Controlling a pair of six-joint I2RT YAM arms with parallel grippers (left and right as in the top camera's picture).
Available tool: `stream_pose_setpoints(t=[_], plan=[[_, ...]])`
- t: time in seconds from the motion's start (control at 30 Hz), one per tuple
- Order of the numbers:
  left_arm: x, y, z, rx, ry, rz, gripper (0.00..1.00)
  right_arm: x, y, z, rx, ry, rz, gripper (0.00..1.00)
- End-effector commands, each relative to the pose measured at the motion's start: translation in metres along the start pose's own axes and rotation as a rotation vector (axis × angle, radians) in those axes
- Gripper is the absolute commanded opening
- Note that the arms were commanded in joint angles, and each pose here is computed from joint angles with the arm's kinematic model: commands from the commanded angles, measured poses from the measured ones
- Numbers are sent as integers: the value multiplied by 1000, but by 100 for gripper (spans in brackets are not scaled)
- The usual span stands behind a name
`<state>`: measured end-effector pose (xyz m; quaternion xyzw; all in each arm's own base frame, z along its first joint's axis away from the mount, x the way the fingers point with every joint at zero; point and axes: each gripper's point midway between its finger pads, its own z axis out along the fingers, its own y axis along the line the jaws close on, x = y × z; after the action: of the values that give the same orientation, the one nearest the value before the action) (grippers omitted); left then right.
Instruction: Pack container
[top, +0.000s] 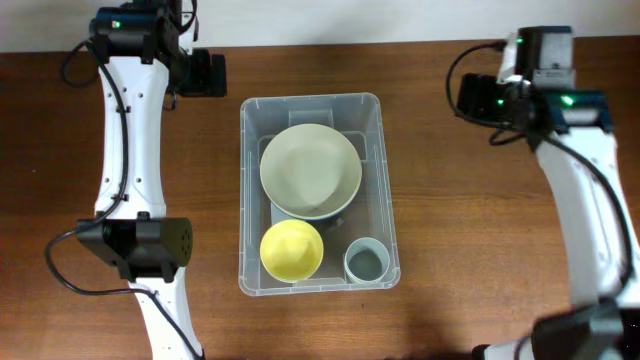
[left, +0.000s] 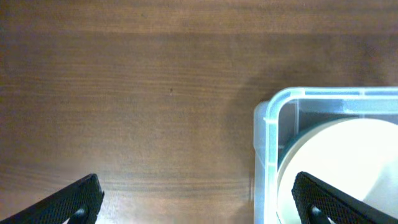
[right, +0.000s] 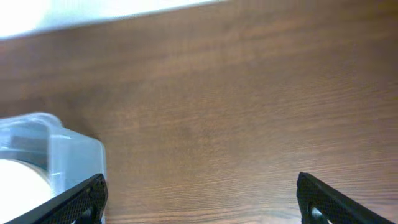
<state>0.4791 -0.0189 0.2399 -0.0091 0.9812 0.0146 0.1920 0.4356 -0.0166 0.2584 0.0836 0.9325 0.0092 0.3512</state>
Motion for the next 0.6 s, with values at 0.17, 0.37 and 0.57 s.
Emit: stream_pose_setpoints(t=[0.17,0.37,0.57], plan=[[13,2,-72,23,-89,15,99,-13,-7,-88,17,-162,27,94],[30,2,-117,43,-140,10,100,13,-10,-100,17,-154,25,94],[43,6,-171,52,-253,6,99,51,-16,-107,17,-153,25,94]])
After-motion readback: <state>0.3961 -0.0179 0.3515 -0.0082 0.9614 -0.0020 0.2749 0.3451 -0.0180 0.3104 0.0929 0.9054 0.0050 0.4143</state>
